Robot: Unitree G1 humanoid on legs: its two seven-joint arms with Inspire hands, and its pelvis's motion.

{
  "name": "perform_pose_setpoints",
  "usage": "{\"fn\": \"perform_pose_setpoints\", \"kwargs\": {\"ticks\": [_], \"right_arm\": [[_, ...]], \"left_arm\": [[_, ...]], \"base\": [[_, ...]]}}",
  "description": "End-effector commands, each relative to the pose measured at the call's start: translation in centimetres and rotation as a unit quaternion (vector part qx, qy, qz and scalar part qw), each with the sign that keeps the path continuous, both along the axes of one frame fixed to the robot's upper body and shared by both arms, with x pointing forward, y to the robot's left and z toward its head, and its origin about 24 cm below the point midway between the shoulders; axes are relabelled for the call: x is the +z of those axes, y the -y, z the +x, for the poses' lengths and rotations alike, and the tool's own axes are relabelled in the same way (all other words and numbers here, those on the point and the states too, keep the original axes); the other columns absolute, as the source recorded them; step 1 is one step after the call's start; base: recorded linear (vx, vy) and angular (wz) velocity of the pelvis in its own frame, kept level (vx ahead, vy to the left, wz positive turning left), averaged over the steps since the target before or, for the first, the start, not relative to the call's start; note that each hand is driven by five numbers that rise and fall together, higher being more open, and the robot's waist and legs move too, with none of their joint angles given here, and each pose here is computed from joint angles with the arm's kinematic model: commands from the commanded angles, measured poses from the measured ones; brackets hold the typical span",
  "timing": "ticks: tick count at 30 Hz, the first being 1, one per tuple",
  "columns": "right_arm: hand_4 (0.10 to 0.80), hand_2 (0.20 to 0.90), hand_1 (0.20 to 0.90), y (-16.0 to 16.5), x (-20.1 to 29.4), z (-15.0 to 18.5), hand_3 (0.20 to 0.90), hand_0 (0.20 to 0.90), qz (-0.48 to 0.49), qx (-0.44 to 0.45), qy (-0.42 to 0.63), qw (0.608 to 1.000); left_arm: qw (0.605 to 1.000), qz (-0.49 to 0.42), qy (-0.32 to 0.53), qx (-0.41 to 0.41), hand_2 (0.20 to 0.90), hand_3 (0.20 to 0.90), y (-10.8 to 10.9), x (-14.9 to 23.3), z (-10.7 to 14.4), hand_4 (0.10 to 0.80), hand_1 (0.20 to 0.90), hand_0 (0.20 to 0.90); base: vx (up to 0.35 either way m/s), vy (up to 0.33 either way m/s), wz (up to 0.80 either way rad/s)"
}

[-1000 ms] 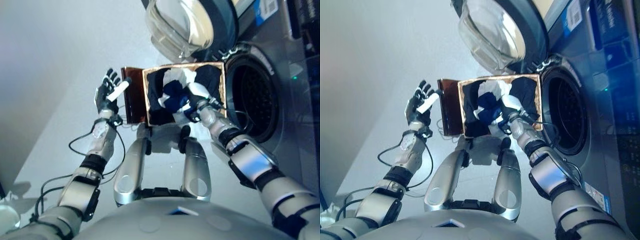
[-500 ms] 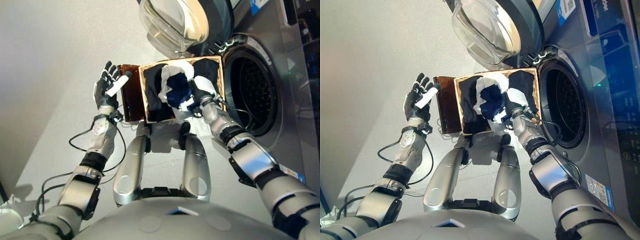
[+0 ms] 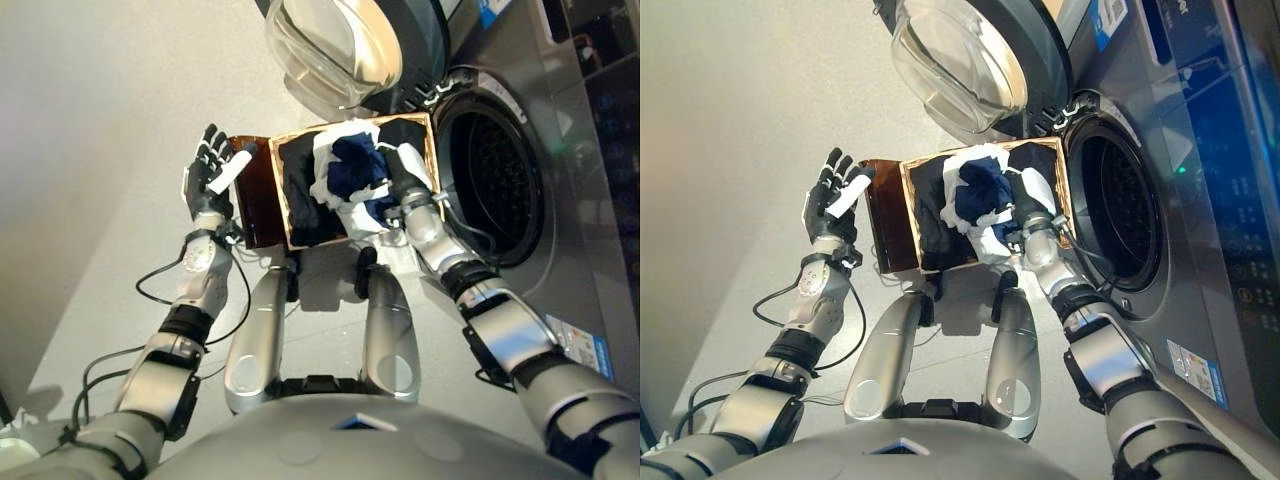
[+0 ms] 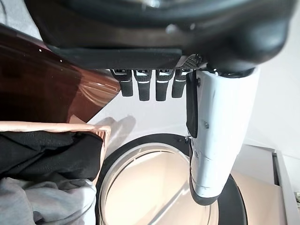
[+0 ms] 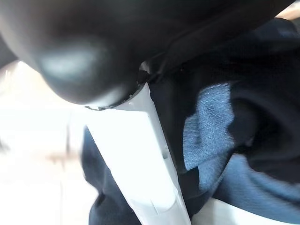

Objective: Pick up the clothes and place them into the washing machine

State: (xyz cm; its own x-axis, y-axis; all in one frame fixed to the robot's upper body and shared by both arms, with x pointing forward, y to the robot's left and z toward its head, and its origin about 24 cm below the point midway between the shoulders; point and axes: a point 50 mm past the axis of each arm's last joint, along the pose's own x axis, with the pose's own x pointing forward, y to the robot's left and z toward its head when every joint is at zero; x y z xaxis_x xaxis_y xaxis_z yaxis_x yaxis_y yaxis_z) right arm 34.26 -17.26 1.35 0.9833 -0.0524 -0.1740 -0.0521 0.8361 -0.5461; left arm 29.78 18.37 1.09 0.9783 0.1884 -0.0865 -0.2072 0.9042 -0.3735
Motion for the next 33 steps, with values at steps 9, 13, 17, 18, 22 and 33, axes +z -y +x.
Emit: {"fn": "perform_pose_setpoints", "kwargs": {"ticks": [9,13,17,18,22,33], "right_arm": [[0.800,0.900,0.900,1.0,2.9,0.9,0.900,0.900,0.056,-0.010,0.083,0.995],[0.800,0.900,0.900,1.3,3.0,1.1,0.900,0.900,0.048,-0.013,0.081,0.995],[0.800,0.900,0.900,1.6,3.0,1.2,0.900,0.900,0.028,-0.011,0.075,0.997],[0.800,0.900,0.900,1.6,3.0,1.3,0.900,0.900,0.019,-0.009,0.073,0.997],[0.800,0.900,0.900,2.0,3.1,1.5,0.900,0.900,0.017,-0.012,0.064,0.998],[0.461,0.425,0.425,1.2,2.5,1.7,0.425,0.425,0.035,0.008,0.036,0.999]], "left_arm": [[0.996,0.006,0.085,0.011,0.900,0.900,-0.7,2.6,0.3,0.800,0.900,0.900],[0.996,0.008,0.089,0.007,0.900,0.900,-0.6,2.8,0.4,0.800,0.900,0.900],[0.996,0.010,0.089,0.000,0.900,0.900,-0.5,2.8,0.4,0.800,0.900,0.900],[0.996,0.012,0.090,-0.001,0.900,0.900,-0.5,2.9,0.4,0.800,0.900,0.900],[0.995,0.013,0.100,-0.006,0.900,0.900,-0.5,3.4,0.6,0.800,0.900,0.900],[0.995,0.014,0.100,-0.022,0.900,0.900,-0.1,3.7,0.8,0.800,0.900,0.900]], "base": [[-0.001,0.003,0.00],[0.016,-0.002,0.00],[0.015,-0.013,0.02],[-0.037,-0.013,0.02],[-0.042,-0.010,0.05],[-0.020,-0.005,0.05]]}}
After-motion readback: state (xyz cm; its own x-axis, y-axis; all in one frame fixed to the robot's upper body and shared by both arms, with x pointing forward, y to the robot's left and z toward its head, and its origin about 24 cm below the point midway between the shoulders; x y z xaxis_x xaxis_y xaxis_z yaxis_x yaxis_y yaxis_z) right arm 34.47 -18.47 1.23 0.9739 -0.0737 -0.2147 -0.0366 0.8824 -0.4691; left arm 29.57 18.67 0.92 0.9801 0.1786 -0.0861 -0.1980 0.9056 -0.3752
